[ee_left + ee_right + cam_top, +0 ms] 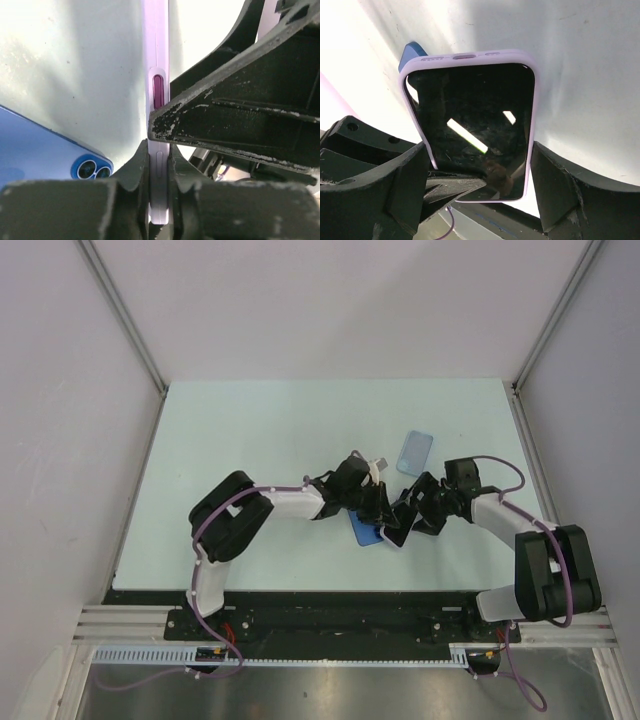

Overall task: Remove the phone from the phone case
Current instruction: Pick up the phone at the corner of the board, then remove the phone case from the phone.

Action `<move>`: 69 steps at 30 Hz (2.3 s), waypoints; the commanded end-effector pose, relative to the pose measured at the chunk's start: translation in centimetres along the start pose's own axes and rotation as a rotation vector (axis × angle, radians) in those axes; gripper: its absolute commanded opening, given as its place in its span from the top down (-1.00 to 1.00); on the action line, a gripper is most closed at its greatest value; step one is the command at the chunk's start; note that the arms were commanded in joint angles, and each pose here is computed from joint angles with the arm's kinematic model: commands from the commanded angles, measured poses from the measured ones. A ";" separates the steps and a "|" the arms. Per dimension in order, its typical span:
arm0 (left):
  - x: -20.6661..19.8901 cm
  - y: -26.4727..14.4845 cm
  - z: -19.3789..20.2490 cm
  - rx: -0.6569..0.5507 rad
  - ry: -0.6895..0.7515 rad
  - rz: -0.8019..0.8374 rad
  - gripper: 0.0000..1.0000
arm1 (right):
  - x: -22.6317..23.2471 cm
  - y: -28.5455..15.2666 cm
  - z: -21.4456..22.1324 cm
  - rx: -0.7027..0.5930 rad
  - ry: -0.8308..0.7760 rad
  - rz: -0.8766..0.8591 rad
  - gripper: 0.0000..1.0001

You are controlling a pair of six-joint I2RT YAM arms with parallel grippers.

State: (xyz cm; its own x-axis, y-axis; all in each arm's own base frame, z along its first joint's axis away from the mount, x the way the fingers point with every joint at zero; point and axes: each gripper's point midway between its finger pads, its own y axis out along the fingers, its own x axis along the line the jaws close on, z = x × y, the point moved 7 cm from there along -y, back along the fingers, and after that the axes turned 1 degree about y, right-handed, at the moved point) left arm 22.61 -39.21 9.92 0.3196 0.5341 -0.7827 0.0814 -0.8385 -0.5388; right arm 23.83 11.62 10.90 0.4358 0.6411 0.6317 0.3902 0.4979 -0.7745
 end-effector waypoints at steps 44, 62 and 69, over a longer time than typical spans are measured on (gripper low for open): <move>-12.4 -19.0 -3.8 -0.439 -0.009 0.651 1.00 | 14.3 -13.5 -1.4 -0.154 -0.287 -0.974 -0.36; -11.7 -19.2 -3.3 -0.416 -0.006 0.666 1.00 | 17.2 -12.2 -1.5 -0.070 -0.187 -1.156 0.48; -11.7 -19.2 -3.1 -0.409 0.002 0.684 1.00 | 17.9 -12.1 -1.3 -0.026 -0.124 -1.216 0.72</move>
State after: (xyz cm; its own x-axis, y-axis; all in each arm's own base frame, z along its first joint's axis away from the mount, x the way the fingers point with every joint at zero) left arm 21.41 -29.98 27.31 0.3025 -0.0002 -0.9532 0.2760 -0.9572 0.0878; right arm 28.49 15.98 28.85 -0.2417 -0.0825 0.9668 0.5333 0.8211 0.2034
